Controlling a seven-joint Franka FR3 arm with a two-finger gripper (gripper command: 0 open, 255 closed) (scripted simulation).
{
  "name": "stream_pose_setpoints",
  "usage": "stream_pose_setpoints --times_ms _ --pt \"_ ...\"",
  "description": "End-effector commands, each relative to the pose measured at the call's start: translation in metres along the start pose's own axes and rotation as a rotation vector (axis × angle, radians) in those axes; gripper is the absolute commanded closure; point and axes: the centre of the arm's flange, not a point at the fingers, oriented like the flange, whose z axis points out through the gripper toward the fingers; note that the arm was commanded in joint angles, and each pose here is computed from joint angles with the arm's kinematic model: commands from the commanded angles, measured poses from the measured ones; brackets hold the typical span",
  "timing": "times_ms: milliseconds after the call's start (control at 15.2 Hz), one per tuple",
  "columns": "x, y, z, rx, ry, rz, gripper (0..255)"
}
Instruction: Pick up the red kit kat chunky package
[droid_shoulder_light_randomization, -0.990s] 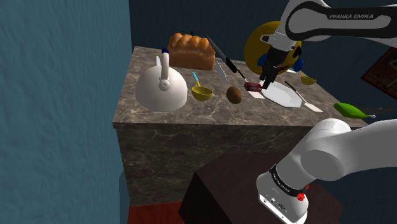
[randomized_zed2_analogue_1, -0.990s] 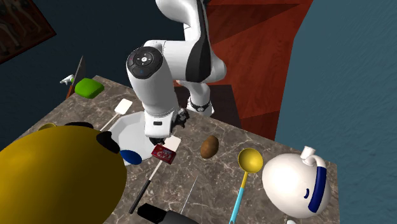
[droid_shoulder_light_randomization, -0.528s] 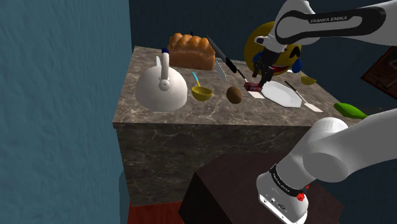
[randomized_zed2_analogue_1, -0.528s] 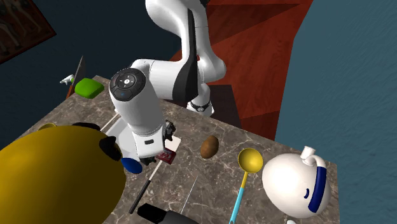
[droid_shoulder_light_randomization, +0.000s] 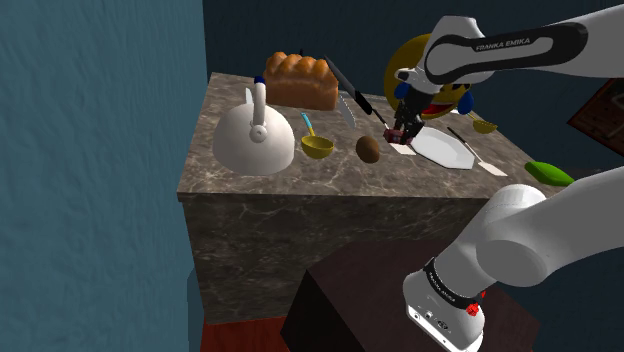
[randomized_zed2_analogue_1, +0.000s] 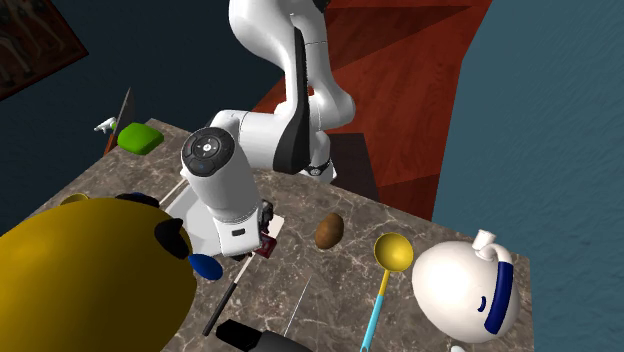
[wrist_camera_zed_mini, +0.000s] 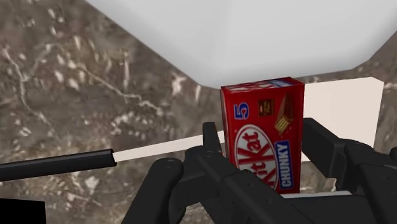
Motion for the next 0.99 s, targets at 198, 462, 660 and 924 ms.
stream_pose_setpoints --times_ms 198,462,660,924 --pt "0.0 0.0 0.001 0.0 0.0 0.0 255" --pt "0.0 0.0 0.001 0.0 0.0 0.0 255" --pt "0.0 0.0 -0.01 0.0 0.0 0.0 255" --pt "0.0 -0.001 -0.031 0.0 0.0 0.0 255"
